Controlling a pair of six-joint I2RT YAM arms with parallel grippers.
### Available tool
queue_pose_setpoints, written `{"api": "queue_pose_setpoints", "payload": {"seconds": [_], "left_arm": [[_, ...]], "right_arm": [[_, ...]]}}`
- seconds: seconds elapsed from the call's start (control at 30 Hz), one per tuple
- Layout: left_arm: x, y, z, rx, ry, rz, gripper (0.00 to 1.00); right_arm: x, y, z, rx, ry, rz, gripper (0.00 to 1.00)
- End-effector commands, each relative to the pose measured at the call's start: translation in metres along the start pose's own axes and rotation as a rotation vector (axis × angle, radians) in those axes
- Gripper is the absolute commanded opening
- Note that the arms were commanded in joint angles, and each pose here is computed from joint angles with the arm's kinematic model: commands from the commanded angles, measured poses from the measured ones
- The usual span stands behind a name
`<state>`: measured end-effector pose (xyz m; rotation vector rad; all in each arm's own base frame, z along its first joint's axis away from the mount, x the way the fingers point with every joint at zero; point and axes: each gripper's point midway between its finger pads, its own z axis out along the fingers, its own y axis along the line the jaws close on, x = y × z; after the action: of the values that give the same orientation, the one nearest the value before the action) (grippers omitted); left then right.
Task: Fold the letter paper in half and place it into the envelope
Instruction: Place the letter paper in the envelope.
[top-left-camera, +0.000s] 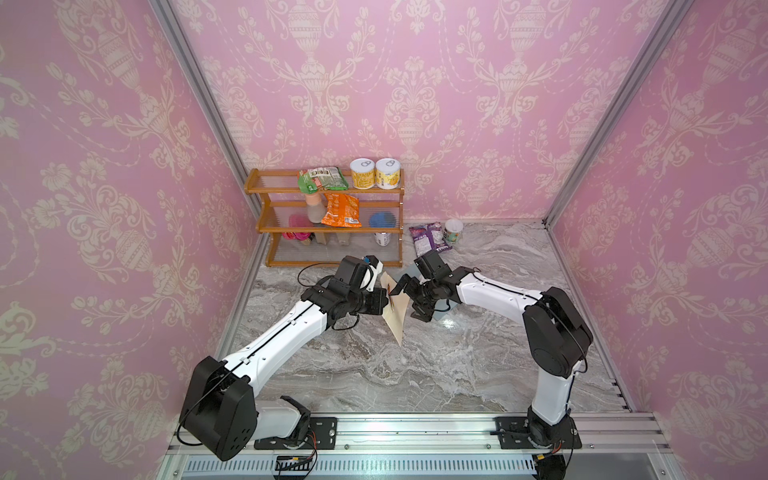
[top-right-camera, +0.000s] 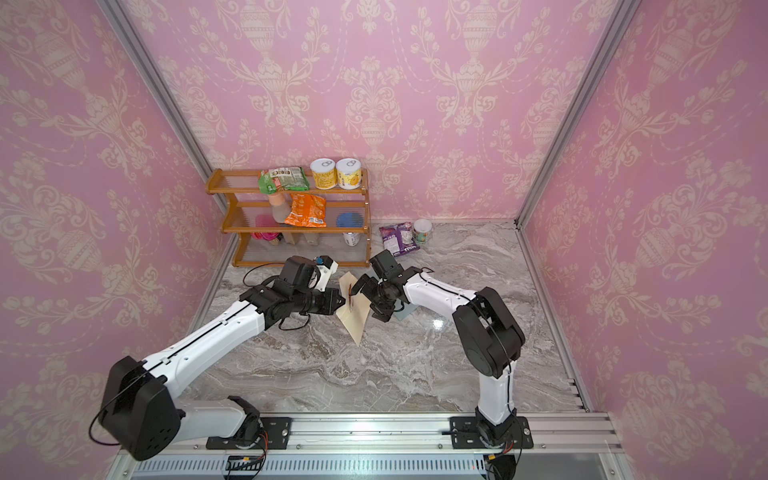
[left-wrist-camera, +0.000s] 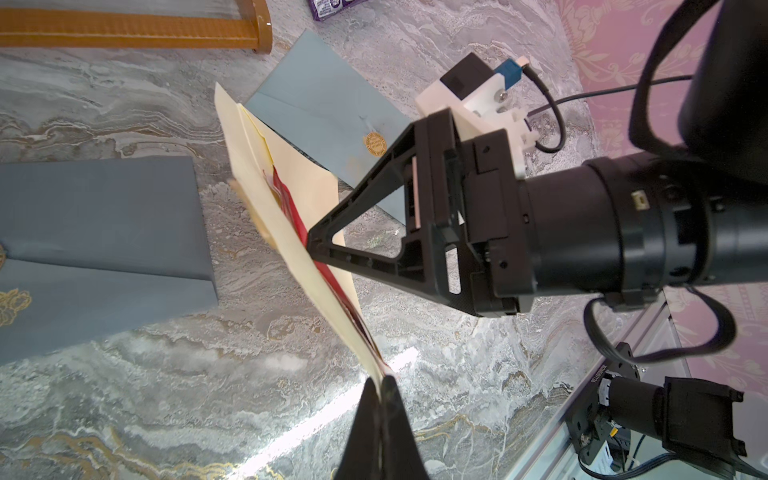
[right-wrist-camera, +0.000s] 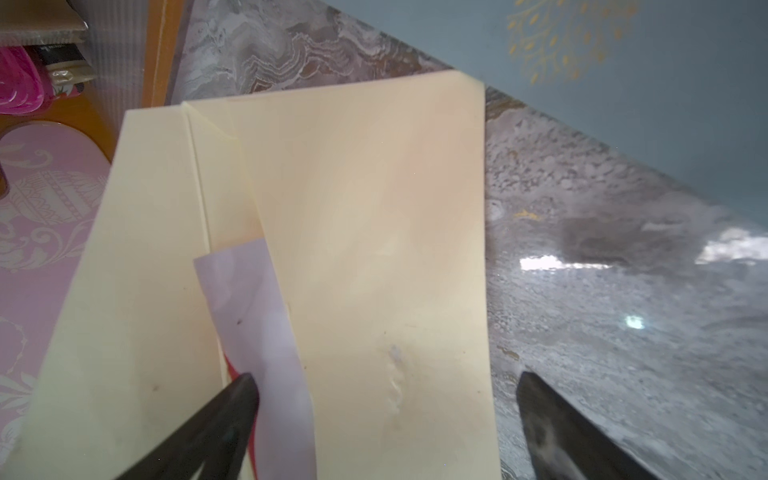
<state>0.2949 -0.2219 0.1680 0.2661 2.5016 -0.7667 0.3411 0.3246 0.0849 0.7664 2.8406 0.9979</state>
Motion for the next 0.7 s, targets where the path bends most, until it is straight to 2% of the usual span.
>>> {"api": "queue_pose_setpoints", "payload": {"seconds": [0.0,0.23,0.5,0.67], "left_arm": [[-0.011,-0.011,-0.007,0.050,-0.040,0.009,0.00],[-0.007,-0.002,-0.005,0.020,-0.038,-0.003,0.00],[0.011,0.026,0.006,-0.052,-0.012,-0.089,0.00],[0.022,0.041,0.014,-0.054,-0.010,-0.165,0.00]], "right_arm": [[0.008,-0.047,0.012,0.186,0.037,0.011,1.00],[0.008,-0.057,0.000,0.309,0.044,-0.028,1.00],[-0.001,-0.004,-0.035,0.204,-0.021,-0.138,1.00],[-0.003,0.008,-0.043,0.172,-0.037,-0.168,1.00]]}}
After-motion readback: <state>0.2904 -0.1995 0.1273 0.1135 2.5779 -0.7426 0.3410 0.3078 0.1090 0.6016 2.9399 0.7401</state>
